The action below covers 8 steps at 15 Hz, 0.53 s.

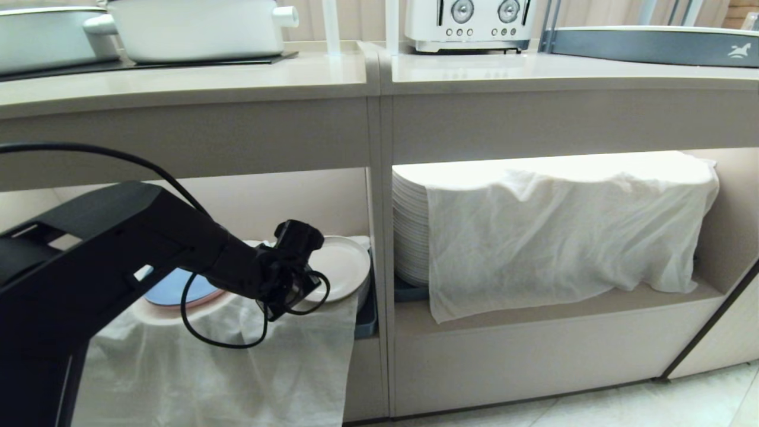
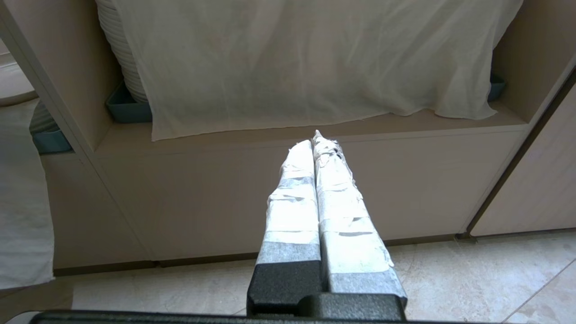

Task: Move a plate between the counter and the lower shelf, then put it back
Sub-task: Pick up the plate in the cupboard

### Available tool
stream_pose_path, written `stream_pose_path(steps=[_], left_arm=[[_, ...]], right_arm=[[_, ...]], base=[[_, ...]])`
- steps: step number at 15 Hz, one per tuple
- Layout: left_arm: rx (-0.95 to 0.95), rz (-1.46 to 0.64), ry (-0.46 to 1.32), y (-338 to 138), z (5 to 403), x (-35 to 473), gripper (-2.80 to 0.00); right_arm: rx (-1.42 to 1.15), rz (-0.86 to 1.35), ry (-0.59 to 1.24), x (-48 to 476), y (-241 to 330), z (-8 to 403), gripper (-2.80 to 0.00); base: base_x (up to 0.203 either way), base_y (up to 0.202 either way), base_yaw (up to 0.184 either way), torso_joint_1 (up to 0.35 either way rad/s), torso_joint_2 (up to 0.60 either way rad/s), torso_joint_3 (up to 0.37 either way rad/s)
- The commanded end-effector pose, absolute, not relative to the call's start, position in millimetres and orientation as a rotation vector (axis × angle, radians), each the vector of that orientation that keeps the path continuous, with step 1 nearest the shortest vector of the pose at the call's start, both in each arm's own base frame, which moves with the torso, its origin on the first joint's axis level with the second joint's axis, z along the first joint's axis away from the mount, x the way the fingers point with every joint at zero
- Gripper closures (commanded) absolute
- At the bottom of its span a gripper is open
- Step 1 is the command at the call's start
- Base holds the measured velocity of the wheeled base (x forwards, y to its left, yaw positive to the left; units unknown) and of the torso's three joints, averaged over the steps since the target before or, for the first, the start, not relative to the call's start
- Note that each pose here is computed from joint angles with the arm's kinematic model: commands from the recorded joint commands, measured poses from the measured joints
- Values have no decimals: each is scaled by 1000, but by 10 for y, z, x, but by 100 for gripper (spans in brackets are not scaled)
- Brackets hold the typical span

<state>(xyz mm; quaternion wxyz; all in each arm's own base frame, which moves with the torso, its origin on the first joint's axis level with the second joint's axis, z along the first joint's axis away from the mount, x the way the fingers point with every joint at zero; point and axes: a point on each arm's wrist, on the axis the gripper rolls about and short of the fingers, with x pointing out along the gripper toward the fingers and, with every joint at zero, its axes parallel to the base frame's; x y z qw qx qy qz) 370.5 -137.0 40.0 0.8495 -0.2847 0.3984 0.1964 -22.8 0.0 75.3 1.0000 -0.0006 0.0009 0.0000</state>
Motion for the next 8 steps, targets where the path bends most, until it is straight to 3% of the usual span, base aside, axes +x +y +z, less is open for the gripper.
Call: stream_pose_path(steps=[1,8], left_arm=[[-617,421,829,-1339,468,3654,0],[-647,448,843,-1276,523,3476,0]], right_arm=[[-2,0,2,-228,0,753,0],[-2,0,2,-228,0,753,0]], base=[[0,0,0,0,0,0],[0,0,0,0,0,0]])
